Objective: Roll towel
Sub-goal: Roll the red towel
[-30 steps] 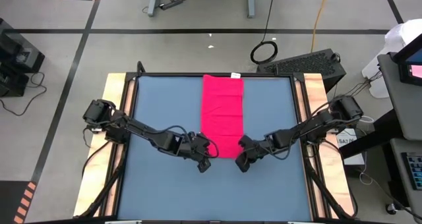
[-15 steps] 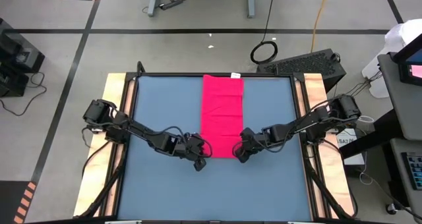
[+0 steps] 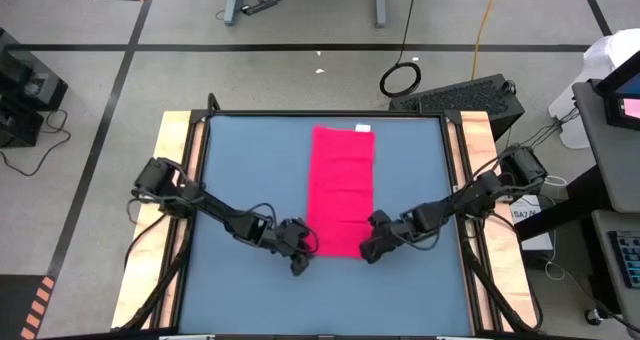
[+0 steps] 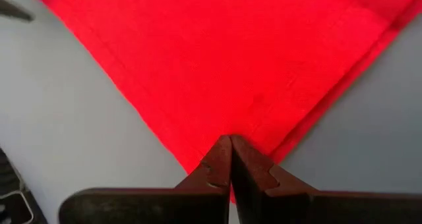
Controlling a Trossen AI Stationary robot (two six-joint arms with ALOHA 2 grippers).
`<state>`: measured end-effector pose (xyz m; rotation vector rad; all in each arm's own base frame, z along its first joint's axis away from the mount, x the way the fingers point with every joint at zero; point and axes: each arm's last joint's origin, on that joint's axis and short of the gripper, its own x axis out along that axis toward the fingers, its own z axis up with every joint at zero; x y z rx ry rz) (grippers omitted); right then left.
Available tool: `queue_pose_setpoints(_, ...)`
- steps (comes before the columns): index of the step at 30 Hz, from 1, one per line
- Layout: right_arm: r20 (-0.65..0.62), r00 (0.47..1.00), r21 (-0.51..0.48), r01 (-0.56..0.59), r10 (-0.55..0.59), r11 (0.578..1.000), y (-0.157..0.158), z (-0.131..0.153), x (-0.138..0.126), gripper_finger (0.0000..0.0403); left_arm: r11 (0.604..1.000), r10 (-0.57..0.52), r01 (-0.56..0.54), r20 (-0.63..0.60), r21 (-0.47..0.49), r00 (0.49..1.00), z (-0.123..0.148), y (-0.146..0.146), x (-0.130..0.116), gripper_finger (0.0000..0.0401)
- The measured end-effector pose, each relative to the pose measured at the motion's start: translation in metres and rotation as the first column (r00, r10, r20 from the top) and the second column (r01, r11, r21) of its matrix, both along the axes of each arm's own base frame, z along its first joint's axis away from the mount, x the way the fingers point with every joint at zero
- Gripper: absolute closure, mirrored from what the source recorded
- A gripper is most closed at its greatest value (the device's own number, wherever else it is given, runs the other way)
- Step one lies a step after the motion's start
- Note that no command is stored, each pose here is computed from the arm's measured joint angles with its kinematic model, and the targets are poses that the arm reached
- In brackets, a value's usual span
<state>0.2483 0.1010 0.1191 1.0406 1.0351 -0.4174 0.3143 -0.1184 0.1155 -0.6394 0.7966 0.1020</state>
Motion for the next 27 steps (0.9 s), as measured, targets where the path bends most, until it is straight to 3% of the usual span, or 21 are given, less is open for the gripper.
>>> queue_pose_setpoints(8, 0.037, 0.998, 0.026, -0.051, 0.05, 0.998, 0.008, 0.006, -0.003, 0.0403, 0.988, -0.1, 0.104, 0.043, -0.112, 0.994, 0.014, -0.028, -0.006, 0.0235)
queue_pose_setpoints(17, 0.166, 0.977, 0.056, -0.148, 0.137, 0.987, 0.008, 0.035, -0.006, 0.0403, 0.977, -0.099, 0.114, 0.088, -0.179, 0.991, 0.036, -0.047, -0.01, 0.0235)
queue_pose_setpoints(23, 0.214, 0.888, -0.003, -0.415, 0.406, 0.91, 0.012, 0.051, -0.018, 0.0403, 0.979, -0.091, 0.118, 0.159, -0.167, 0.983, 0.067, -0.052, -0.001, 0.0235)
queue_pose_setpoints(27, 0.239, 0.843, -0.082, -0.476, 0.481, 0.875, 0.016, 0.057, -0.024, 0.0403, 0.985, -0.138, 0.152, 0.158, -0.08, 0.978, 0.085, -0.054, 0.004, 0.0235)
